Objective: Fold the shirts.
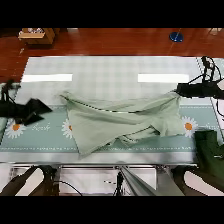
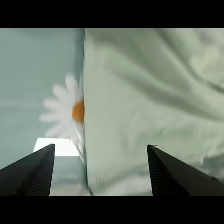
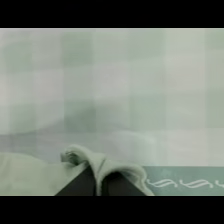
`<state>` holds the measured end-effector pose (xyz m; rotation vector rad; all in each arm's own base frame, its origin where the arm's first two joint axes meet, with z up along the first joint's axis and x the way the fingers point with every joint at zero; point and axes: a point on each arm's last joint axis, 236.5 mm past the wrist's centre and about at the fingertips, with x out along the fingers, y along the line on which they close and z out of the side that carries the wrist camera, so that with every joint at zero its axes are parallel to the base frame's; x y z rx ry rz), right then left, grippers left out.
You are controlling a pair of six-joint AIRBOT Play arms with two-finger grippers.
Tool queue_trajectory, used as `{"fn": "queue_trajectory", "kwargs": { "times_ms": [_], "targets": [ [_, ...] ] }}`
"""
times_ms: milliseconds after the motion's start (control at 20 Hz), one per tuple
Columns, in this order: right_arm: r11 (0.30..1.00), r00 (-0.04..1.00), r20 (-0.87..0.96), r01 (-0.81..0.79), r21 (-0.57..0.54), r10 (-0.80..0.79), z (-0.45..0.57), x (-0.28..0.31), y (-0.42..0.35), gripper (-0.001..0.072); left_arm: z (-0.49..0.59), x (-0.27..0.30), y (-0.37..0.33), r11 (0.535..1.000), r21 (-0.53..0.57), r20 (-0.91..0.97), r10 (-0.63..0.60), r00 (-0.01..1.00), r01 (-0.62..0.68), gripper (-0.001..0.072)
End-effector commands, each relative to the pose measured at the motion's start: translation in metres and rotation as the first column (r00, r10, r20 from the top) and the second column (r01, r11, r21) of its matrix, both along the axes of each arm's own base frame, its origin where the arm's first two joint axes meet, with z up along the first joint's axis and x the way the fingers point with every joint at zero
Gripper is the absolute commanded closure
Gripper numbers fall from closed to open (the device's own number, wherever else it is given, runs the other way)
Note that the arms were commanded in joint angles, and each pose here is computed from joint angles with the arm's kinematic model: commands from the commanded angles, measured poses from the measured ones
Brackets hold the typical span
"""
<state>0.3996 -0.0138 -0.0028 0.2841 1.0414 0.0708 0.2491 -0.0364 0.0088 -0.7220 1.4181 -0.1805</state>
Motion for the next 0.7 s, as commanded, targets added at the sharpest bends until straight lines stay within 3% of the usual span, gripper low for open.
{"fn": "queue_trajectory", "kwargs": {
  "times_ms": [0,100,650],
  "targets": [
    [1.000,1.000,-0.009,-0.011,-0.023,0.011,0.000,-0.003,-0.003,0.0685,-0.021,-0.062,-0.046,0.986,-0.146,-0.143,-0.097,0.985,0.076,0.0037],
    [1.000,1.000,-0.016,-0.014,-0.023,0.014,-0.001,-0.004,-0.003,0.0685,-0.044,-0.080,-0.067,0.979,-0.184,-0.190,-0.118,0.975,0.083,0.0037],
    [0.999,0.999,-0.035,-0.024,-0.030,0.023,-0.004,-0.009,-0.003,0.0685,-0.107,-0.112,-0.109,0.984,-0.110,-0.305,-0.166,0.938,0.138,0.0037]
  ]
}}
